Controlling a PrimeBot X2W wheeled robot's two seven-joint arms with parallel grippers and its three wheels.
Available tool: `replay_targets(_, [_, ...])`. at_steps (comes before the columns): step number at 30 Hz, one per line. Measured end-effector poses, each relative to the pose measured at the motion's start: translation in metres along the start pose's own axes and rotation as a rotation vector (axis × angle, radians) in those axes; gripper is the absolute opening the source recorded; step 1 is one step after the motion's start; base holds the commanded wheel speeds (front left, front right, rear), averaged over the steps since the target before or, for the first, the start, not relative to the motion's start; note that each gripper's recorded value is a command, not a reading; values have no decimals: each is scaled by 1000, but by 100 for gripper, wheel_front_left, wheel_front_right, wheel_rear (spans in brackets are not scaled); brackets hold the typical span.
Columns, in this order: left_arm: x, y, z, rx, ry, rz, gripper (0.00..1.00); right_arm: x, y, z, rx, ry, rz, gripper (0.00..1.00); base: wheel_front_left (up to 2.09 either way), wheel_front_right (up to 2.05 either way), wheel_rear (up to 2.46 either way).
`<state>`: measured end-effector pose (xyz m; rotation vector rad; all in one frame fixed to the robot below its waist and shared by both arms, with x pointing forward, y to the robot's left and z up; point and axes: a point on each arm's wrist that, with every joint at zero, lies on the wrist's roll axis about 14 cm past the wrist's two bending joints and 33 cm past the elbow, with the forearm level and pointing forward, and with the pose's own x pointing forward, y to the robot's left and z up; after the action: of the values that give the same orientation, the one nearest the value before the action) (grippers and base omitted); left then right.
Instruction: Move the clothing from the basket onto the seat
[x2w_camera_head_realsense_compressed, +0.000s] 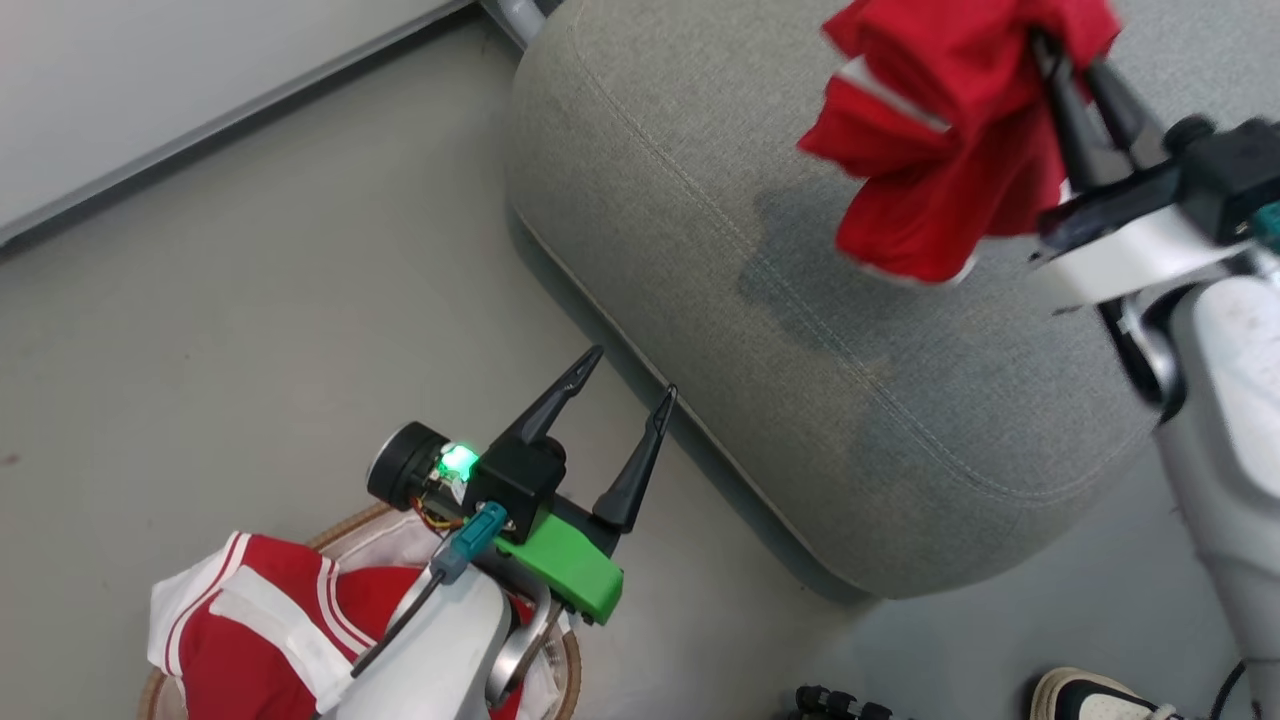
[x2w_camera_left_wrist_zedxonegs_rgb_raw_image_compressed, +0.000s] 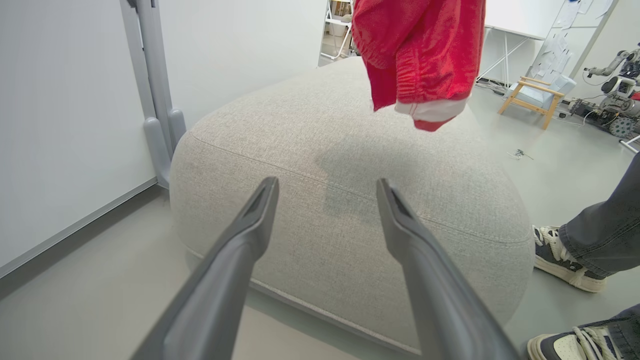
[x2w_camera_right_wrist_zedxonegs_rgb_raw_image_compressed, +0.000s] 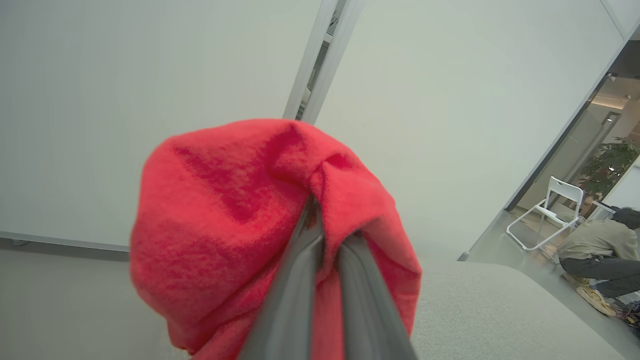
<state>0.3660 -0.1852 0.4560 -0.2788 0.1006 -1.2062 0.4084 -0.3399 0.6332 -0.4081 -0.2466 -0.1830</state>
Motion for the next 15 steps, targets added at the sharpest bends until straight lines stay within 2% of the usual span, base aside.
replay_targets(7, [-2,38,-24,-7,24,30,100,55,-45,-13,-91,21,-86,0,0,0,0])
replay_targets(12, [-7,60,-43,-23,43,56,100,85,-52,-41,-121,70,-106,0,0,0,0])
replay_targets(15, [-13,72,-55,-40,57,81,100,94,-52,-67,-98,116,-134,0,0,0,0])
